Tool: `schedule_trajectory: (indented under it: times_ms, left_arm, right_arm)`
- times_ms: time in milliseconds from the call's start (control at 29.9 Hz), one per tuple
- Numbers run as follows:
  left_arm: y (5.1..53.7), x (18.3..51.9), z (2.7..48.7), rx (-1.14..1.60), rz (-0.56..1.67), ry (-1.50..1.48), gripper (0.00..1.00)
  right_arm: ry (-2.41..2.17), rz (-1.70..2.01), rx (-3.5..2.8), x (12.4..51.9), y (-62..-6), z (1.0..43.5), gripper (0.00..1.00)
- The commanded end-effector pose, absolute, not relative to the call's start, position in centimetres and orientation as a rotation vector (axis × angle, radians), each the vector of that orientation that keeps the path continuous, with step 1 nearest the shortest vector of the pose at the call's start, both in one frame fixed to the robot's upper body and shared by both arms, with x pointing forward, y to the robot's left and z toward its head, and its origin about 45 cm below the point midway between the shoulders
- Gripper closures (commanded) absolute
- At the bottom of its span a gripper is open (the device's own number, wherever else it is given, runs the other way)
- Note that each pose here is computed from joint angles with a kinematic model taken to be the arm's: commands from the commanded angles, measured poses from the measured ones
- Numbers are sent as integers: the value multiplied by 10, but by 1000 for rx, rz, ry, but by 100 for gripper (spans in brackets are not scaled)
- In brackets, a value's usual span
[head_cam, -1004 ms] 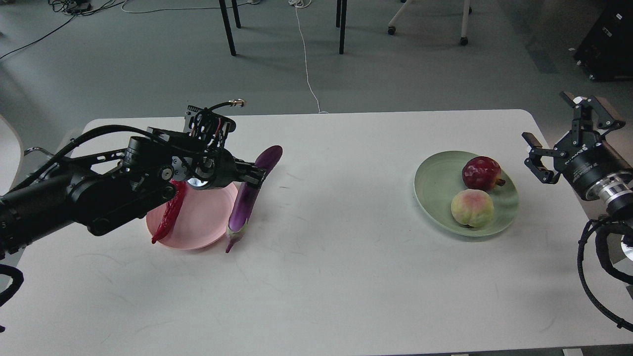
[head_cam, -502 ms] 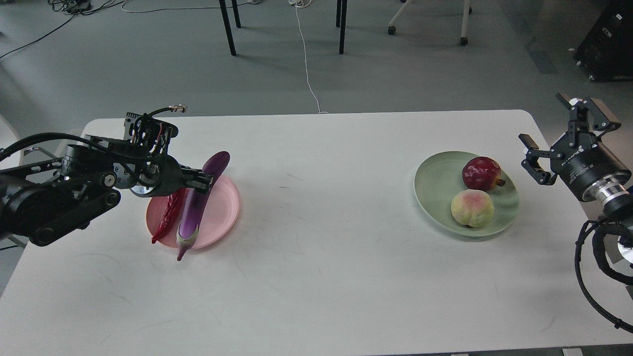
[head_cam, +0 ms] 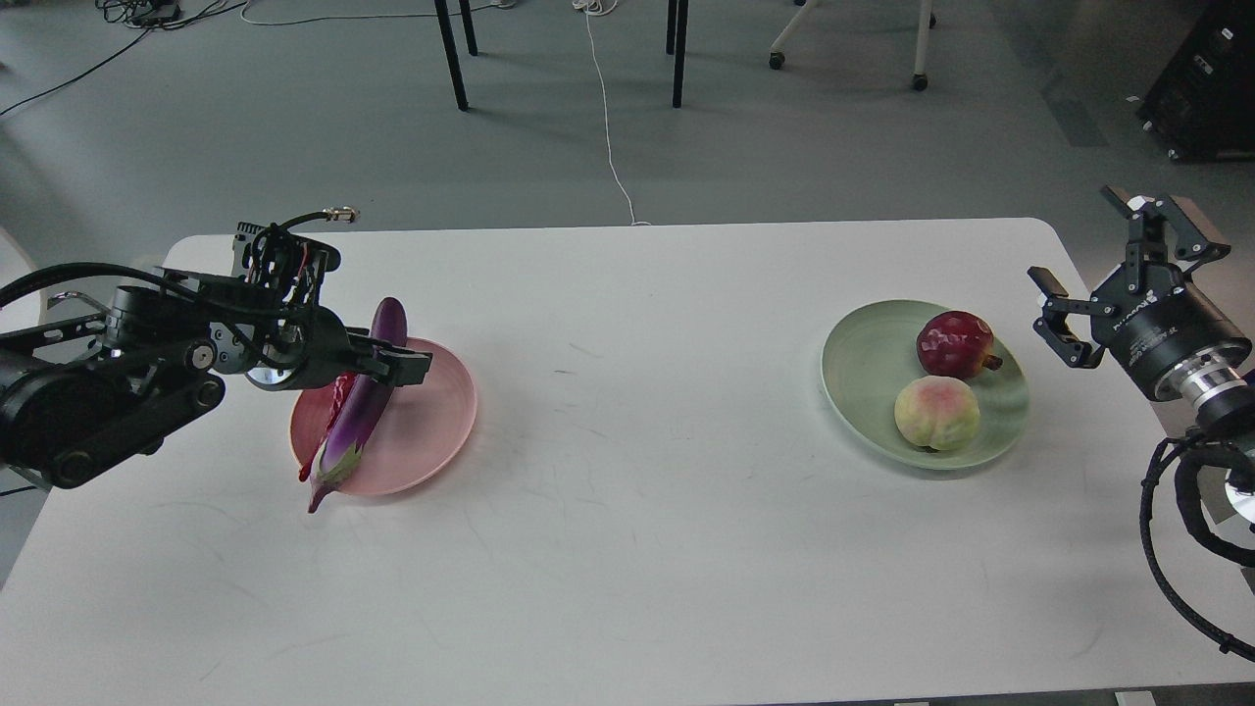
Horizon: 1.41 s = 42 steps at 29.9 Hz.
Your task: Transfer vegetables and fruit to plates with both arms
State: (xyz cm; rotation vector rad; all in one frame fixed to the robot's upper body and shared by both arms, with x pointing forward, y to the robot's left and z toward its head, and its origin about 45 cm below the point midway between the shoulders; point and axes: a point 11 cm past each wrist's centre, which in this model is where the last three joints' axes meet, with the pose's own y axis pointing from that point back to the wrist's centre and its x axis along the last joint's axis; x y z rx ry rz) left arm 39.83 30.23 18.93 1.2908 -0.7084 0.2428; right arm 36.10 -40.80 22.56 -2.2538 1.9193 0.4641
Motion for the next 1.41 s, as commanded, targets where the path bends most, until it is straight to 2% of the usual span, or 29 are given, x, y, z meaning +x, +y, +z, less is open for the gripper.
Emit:
schedule_trajectory:
  times_ms: [0, 201, 368, 468, 636, 736, 870, 1104, 1372]
  left_arm:
    - [289, 405, 209, 1190, 280, -732, 3]
    - [251, 408, 249, 852, 416, -642, 2]
    - [222, 413, 271, 328, 704, -375, 2]
    - [220, 415, 263, 133, 882, -207, 2]
    - [228, 415, 242, 5, 1104, -77, 2]
    - [226, 419, 241, -85, 1164, -18, 2]
    - [248, 414, 232, -172, 1266, 58, 2]
    - [239, 396, 205, -275, 1277, 204, 2]
    - [238, 395, 207, -299, 1270, 213, 2]
  right_arm:
    - [1915, 458, -2252, 362, -408, 228, 3]
    - [1907, 437, -2252, 367, -406, 234, 3]
    - [1941, 399, -2233, 375, -405, 240, 3]
    - [1932, 400, -2217, 388, -381, 239, 3]
    - [1905, 364, -2252, 402, -343, 238, 2]
    - [1878, 304, -2358, 403, -310, 226, 2]
    - [1899, 274, -2393, 403, -298, 221, 2]
    - [1922, 316, -2381, 395, -305, 209, 1]
    - [1921, 339, -2387, 391, -302, 202, 1]
